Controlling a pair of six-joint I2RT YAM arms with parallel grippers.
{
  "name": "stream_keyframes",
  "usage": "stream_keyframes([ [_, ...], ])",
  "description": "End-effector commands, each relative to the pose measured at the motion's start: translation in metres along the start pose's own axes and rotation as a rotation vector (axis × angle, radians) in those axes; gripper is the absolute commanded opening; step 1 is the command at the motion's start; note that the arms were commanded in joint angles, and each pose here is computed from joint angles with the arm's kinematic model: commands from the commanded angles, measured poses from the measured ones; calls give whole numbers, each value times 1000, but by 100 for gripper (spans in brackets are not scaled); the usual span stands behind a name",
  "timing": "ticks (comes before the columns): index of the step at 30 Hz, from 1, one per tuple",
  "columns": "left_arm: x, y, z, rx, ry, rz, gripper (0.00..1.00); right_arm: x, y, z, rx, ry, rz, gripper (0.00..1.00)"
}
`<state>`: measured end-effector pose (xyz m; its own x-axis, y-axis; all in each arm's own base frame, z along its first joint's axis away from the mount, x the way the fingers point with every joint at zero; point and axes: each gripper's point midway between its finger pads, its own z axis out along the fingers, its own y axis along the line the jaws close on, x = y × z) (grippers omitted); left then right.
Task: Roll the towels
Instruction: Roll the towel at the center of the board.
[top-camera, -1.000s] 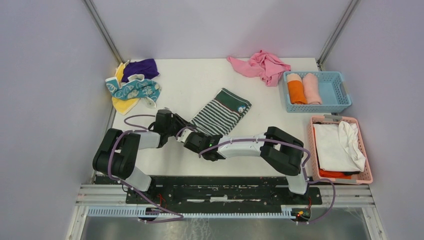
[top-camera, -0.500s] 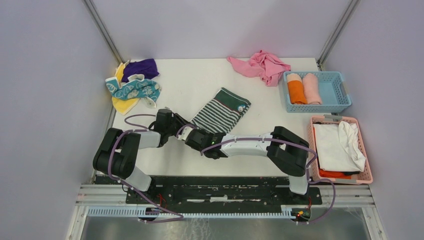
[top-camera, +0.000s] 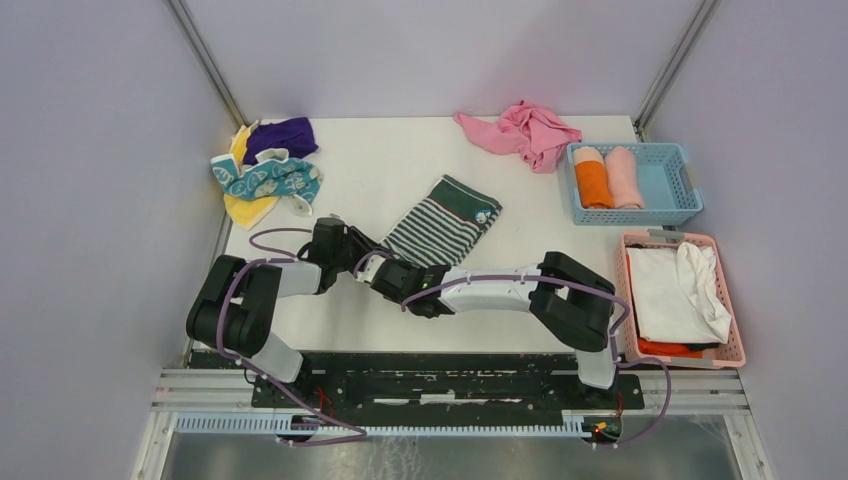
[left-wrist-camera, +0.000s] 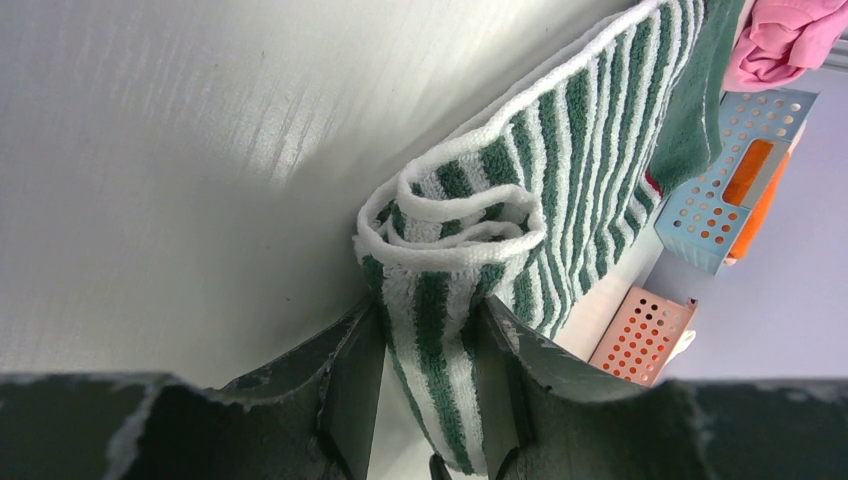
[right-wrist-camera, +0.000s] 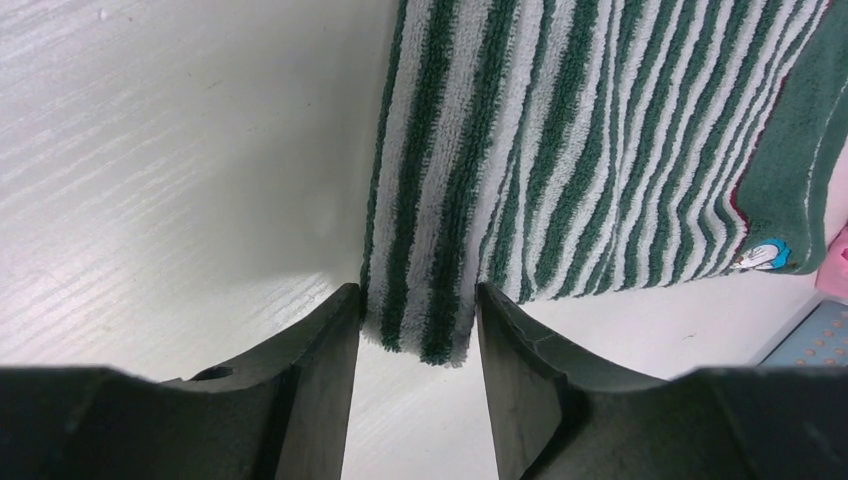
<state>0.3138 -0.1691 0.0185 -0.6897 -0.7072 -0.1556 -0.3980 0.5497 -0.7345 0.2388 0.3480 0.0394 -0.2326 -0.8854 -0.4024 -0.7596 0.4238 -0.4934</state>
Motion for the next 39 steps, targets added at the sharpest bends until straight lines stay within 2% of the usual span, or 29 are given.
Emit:
stream_keyframes([
  [1,24,87,-5,-308,51,33,47,-31,-20,-31,17,-92,25,55],
  [5,24,87,-5,-305,54,36,47,-45,-18,-50,-17,-143,9,56],
  [8,24,86,-5,-305,54,36,47,-47,-11,-47,-37,-142,6,52],
  [11,24,87,-6,-308,51,36,47,-45,-3,-39,-55,-127,5,48],
  [19,24,87,-7,-308,51,40,47,-31,11,-11,-51,-62,-18,48],
  [24,23,87,-7,-308,50,41,47,-14,6,9,-16,-8,6,51],
  [33,24,87,-5,-311,57,47,47,10,1,32,-71,45,49,53],
  [37,23,88,-5,-318,63,59,47,21,-1,45,-95,71,89,52],
  [39,23,88,-4,-322,67,65,47,28,-4,52,-87,92,86,48],
])
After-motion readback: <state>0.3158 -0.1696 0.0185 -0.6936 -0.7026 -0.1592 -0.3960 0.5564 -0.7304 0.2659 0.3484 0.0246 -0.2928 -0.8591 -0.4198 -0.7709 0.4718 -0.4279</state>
